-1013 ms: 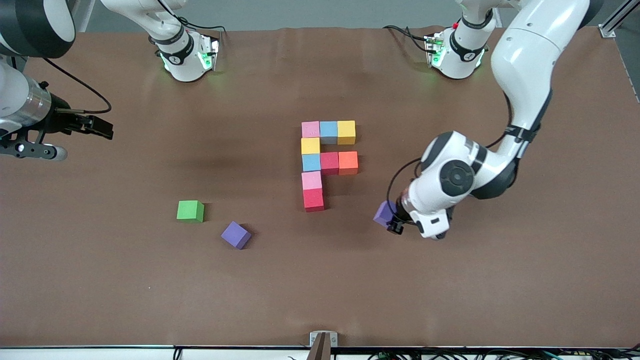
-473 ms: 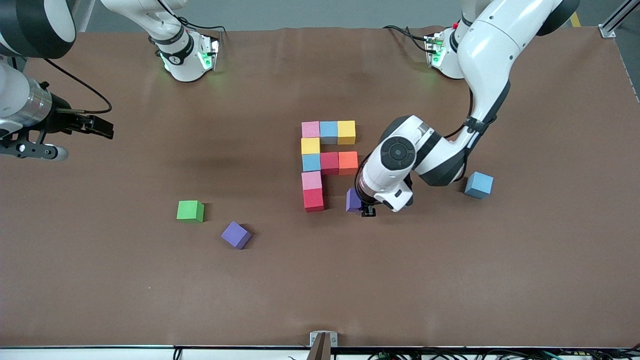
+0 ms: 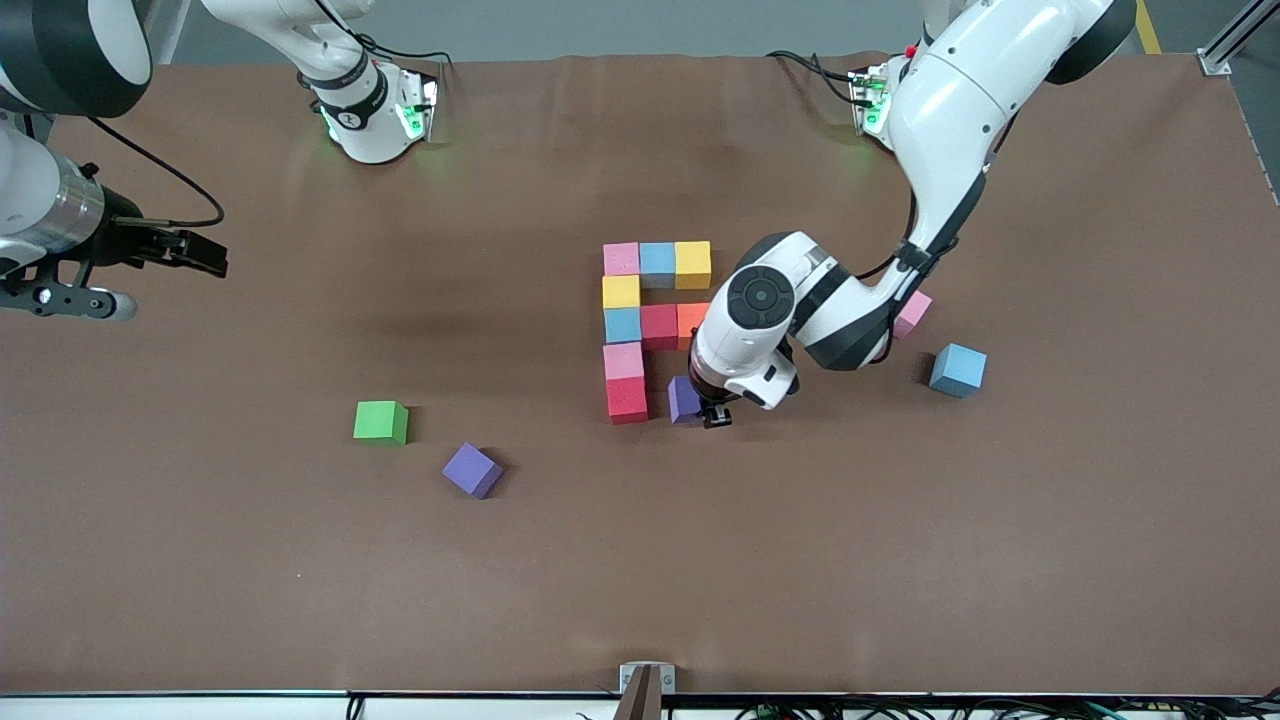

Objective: Arrange 11 blocks into digit 3

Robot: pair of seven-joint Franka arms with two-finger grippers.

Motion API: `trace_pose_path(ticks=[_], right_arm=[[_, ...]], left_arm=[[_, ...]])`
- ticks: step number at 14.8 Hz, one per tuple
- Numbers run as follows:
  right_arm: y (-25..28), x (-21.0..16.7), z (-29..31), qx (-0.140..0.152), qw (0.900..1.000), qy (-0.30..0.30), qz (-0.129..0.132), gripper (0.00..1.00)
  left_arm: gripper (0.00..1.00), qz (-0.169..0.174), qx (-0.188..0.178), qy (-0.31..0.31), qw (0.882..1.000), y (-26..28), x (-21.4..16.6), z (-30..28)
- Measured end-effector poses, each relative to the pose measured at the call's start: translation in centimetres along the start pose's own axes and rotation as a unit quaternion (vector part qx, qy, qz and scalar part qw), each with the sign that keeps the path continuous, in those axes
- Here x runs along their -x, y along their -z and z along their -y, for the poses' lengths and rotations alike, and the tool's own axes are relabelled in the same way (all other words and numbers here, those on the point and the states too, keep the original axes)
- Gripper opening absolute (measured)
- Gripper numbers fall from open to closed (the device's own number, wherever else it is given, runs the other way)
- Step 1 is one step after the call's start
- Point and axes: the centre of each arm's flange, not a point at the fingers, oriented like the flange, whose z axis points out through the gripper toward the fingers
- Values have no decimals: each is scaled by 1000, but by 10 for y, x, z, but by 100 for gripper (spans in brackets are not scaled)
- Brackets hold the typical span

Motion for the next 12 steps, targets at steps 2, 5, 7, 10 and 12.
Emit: trace_pose_path(ticks=[2,5,7,10,12], right_arm=[[0,0,0,0,1000,0,0,100],[0,0,0,0,1000,0,0,100],[0,0,0,0,1000,0,1,100],[0,0,0,0,1000,0,1,100],[0,0,0,0,1000,0,1,100]], left_arm=[[56,-5,-2,4,1000,-8,6,9],[56,-25,4,-3,1000,-25,12,20],[56,-31,11,6,999,-32,15,22],[56,-27,14,14,999,-35,19,18],[56,-27,12,14,999,-39,21,18]])
